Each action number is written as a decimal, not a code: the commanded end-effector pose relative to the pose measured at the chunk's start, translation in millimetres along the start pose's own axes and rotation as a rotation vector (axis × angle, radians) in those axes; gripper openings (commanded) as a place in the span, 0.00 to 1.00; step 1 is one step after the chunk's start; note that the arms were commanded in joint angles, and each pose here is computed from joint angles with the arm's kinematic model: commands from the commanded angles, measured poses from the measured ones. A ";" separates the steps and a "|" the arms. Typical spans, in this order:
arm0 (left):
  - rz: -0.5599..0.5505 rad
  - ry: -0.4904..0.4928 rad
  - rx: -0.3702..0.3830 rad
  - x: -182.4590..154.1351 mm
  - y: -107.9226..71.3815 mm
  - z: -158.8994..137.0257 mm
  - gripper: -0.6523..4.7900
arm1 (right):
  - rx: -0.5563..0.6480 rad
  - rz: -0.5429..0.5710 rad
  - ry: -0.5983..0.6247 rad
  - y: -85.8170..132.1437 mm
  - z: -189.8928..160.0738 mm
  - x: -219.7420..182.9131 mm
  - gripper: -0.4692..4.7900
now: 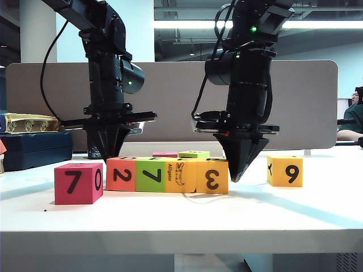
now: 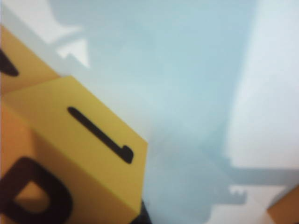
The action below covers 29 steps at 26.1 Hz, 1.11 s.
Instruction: Select the appropriate blocks from the scattered letter blocks on the table and arrange them in a row to spell out "DEEP".
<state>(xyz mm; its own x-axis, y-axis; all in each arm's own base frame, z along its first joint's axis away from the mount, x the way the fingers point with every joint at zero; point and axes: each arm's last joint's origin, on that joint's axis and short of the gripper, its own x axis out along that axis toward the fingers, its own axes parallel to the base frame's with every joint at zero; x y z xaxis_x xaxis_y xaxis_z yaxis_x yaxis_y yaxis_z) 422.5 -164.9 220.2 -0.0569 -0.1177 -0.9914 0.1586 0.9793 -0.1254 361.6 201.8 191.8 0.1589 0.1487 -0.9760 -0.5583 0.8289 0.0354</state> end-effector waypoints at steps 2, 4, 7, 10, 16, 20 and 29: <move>-0.052 0.009 0.022 -1.4 -15.3 -4.3 0.11 | -0.016 0.016 -0.077 3.4 8.1 -4.6 0.09; -0.057 0.011 0.026 -1.1 -19.1 -5.3 0.11 | -0.015 0.003 -0.083 2.4 8.7 -4.7 0.09; -0.054 0.012 0.034 -0.5 -23.3 -6.4 0.11 | -0.014 -0.002 -0.083 1.3 8.7 -4.7 0.09; -0.055 0.014 0.042 0.0 -27.8 -7.7 0.11 | -0.019 -0.025 -0.088 -0.3 9.3 -4.9 0.09; -0.057 0.021 0.073 2.1 -42.3 -12.1 0.11 | -0.055 -0.051 -0.108 -3.1 13.0 -9.6 0.09; -0.067 0.026 0.082 2.7 -46.9 -13.5 0.11 | -0.055 -0.050 -0.126 -3.4 16.4 -14.5 0.09; -0.060 0.023 0.087 2.5 -45.0 -12.9 0.11 | -0.054 -0.043 -0.100 -2.8 14.9 -17.1 0.09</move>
<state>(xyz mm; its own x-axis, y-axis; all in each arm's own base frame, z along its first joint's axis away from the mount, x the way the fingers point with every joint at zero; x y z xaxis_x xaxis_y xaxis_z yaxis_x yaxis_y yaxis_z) 407.5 -196.7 220.5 -0.0620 -0.0867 -0.9943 0.2188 0.9708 -0.0983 372.7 194.3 205.9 0.2508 0.0646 -0.9659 -0.5558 0.8265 -0.0890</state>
